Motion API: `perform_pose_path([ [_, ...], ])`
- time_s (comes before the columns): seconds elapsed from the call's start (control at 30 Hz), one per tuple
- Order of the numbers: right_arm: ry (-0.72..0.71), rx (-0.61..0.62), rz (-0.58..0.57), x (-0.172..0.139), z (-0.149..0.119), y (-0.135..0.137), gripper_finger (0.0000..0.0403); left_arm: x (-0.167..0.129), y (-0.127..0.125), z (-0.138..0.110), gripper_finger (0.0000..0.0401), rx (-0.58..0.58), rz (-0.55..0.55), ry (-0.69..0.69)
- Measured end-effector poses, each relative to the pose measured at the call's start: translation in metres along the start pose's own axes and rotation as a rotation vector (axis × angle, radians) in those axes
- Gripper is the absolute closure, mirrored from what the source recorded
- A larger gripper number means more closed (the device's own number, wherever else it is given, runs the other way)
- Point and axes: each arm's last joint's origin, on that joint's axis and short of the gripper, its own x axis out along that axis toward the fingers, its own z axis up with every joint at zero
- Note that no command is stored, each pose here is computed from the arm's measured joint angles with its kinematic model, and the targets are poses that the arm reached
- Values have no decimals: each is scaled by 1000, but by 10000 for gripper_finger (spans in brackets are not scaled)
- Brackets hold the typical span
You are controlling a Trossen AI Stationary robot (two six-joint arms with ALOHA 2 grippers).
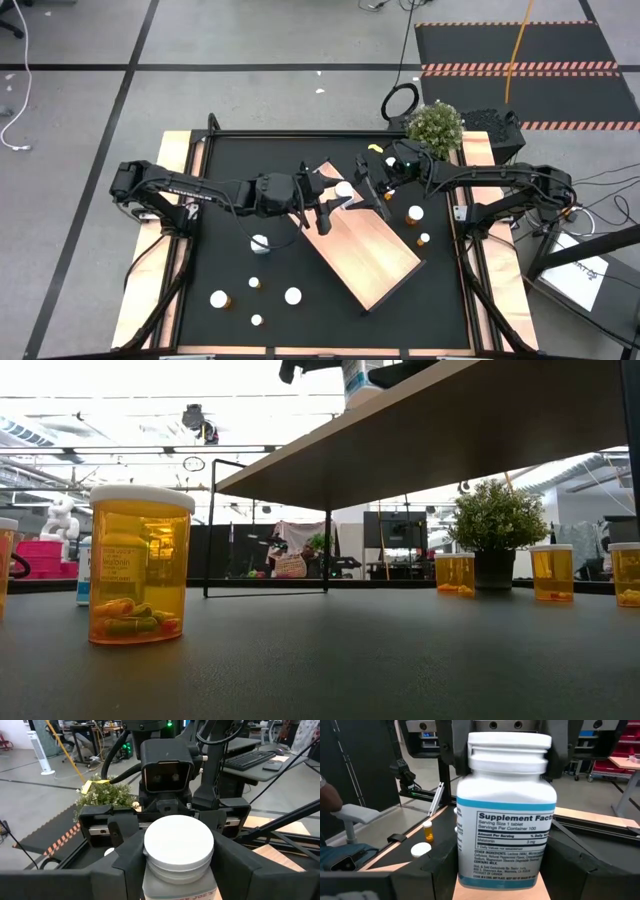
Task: Pick and place medicine bottles onto shelf by color
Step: Put the top white pill bottle on the shelf
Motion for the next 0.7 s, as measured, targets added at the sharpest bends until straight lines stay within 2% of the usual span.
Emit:
perform_pose_path([
  [0.2,1,5,-9,0,0,0,171,0,0,-1,196,4,7,9],
  [0.4,-4,0,-50,-4,5,1,130,0,1,-3,216,15,21,30],
  [0.57,9,4,-70,-11,9,3,109,0,2,-5,206,27,62,43],
  [0.7,48,-16,-170,-25,16,8,109,0,4,-6,202,30,115,57],
])
